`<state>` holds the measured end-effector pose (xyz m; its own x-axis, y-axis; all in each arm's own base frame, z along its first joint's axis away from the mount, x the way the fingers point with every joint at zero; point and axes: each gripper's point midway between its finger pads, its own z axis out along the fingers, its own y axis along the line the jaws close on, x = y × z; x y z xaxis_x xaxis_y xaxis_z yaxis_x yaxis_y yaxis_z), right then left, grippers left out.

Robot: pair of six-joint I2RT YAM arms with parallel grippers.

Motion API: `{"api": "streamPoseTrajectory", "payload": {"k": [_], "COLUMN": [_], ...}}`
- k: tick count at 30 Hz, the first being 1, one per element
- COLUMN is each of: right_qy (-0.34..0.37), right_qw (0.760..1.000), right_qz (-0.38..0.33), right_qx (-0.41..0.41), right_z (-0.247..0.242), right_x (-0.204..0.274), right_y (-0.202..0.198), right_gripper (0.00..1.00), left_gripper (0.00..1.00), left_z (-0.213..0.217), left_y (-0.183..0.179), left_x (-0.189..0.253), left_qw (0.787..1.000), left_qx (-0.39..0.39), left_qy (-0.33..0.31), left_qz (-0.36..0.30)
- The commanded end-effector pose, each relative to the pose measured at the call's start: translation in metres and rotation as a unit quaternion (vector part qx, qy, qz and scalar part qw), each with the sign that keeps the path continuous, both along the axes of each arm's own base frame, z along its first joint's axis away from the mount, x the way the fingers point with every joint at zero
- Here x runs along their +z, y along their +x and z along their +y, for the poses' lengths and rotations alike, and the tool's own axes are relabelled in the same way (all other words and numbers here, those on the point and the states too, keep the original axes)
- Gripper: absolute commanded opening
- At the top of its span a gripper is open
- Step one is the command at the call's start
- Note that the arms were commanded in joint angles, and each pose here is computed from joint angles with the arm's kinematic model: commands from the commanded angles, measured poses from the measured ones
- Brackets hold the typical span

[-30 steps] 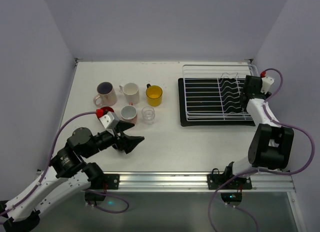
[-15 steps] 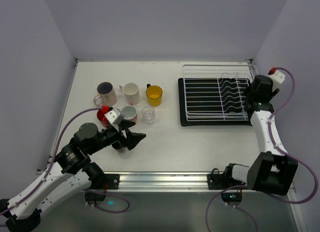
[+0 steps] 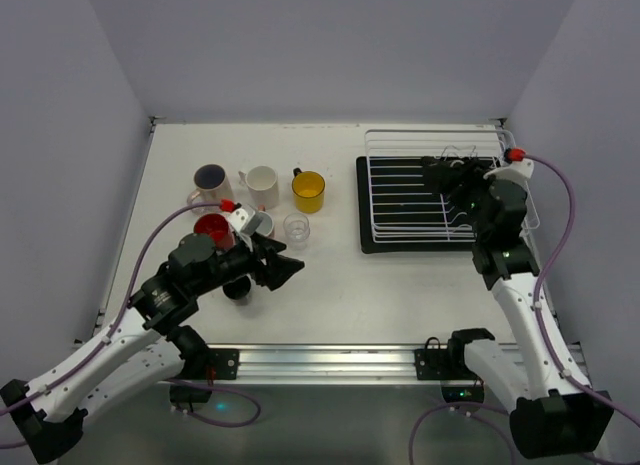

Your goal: Unload the cups from the dish rack

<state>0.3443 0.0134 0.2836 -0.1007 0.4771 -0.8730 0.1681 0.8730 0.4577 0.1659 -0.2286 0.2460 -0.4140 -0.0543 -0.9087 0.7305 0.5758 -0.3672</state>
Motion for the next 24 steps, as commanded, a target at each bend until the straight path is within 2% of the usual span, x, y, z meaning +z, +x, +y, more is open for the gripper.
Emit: {"api": "streamPoseTrajectory", "payload": {"k": [1, 2, 3, 5, 11, 15, 20, 24], "right_qy": [0.115, 0.136, 0.161, 0.178, 0.232, 0.264, 0.284, 0.297], "right_qw": [0.977, 0.968, 0.956, 0.938, 0.883, 0.856, 0.838, 0.823], "right_qz": [-0.089, -0.08, -0.098, -0.086, -0.089, -0.088, -0.062, -0.065], "right_qx": [0.159, 0.195, 0.224, 0.285, 0.398, 0.436, 0.462, 0.479], "right_z": [0.077, 0.097, 0.111, 0.143, 0.2, 0.215, 0.229, 0.234], "right_x": [0.039, 0.027, 0.037, 0.031, 0.022, 0.013, -0.013, -0.013], "right_y": [-0.018, -0.025, -0.03, -0.046, -0.089, -0.107, -0.121, -0.128], "right_gripper": [0.1, 0.1, 0.1, 0.1, 0.11, 0.11, 0.11, 0.11], "left_gripper": [0.7, 0.7, 0.68, 0.65, 0.54, 0.51, 0.5, 0.49], "left_z": [-0.021, -0.026, -0.034, -0.045, -0.077, -0.083, -0.087, -0.089], "left_y": [0.003, 0.002, 0.0, 0.002, 0.001, 0.011, 0.016, 0.02], "left_x": [0.026, 0.021, 0.032, 0.02, 0.023, 0.021, 0.02, 0.016], "left_qw": [0.996, 0.994, 0.991, 0.986, 0.966, 0.962, 0.959, 0.96], "left_qx": [-0.02, -0.023, -0.04, -0.051, -0.093, -0.073, -0.059, -0.048], "left_qy": [-0.083, -0.101, -0.129, -0.147, -0.211, -0.233, -0.246, -0.245], "left_qz": [0.011, 0.032, 0.024, 0.065, 0.115, 0.122, 0.126, 0.13]}}
